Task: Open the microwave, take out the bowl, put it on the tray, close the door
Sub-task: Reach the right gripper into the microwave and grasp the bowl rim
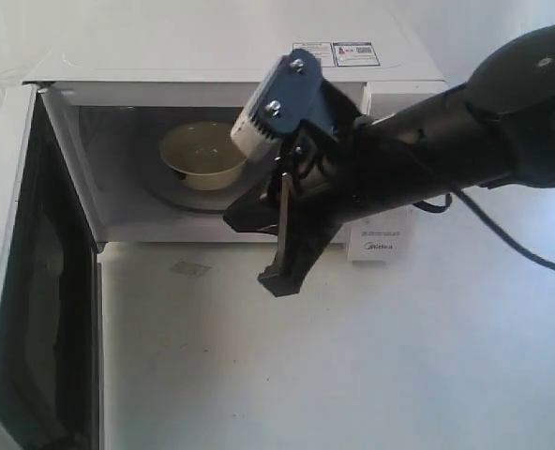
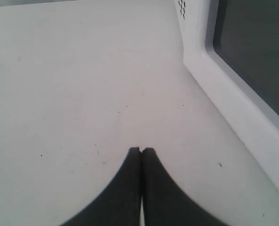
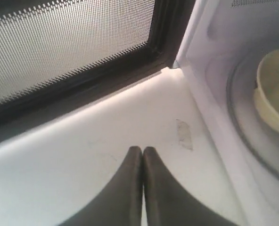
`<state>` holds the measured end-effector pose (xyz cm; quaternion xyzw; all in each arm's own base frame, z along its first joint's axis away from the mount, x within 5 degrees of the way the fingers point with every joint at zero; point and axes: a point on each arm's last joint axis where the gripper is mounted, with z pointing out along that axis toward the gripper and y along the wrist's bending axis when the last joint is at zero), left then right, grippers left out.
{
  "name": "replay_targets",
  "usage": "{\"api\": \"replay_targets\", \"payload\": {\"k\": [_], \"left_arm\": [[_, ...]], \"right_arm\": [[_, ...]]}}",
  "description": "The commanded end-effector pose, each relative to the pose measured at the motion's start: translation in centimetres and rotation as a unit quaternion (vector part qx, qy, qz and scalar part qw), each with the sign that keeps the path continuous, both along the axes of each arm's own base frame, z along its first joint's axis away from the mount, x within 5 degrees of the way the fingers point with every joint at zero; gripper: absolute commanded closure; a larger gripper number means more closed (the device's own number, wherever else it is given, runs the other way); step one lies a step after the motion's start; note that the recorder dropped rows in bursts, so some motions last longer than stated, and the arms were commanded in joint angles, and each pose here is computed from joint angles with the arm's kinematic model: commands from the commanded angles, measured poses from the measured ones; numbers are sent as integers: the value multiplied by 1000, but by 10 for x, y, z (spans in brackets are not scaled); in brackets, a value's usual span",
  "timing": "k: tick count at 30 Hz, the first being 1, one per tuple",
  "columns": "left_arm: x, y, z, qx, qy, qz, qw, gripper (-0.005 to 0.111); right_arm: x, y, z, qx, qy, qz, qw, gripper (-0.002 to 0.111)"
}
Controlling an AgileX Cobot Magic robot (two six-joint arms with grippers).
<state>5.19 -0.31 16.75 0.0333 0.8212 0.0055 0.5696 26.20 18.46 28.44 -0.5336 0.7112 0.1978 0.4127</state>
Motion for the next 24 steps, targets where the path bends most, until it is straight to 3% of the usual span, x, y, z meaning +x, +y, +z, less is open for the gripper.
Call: {"api": "replay_targets", "payload": {"k": [1, 10, 16, 18, 24], "left_arm": [[0, 0, -1, -6, 0, 2, 1000, 107], [0, 0, -1, -6, 0, 2, 1000, 107], [0, 0, -1, -6, 0, 2, 1000, 107], [0, 0, -1, -6, 0, 2, 1000, 107], [0, 0, -1, -6, 0, 2, 1000, 107]], "right_arm": [[6, 25, -7, -81, -101, 25, 991, 108], [24, 76, -27, -206, -165, 16, 964, 108], [51, 86, -43, -386, -209, -92, 894, 108], [56, 92, -48, -393, -221, -92, 888, 108], [57, 112, -49, -326, -261, -40, 908, 108]]}}
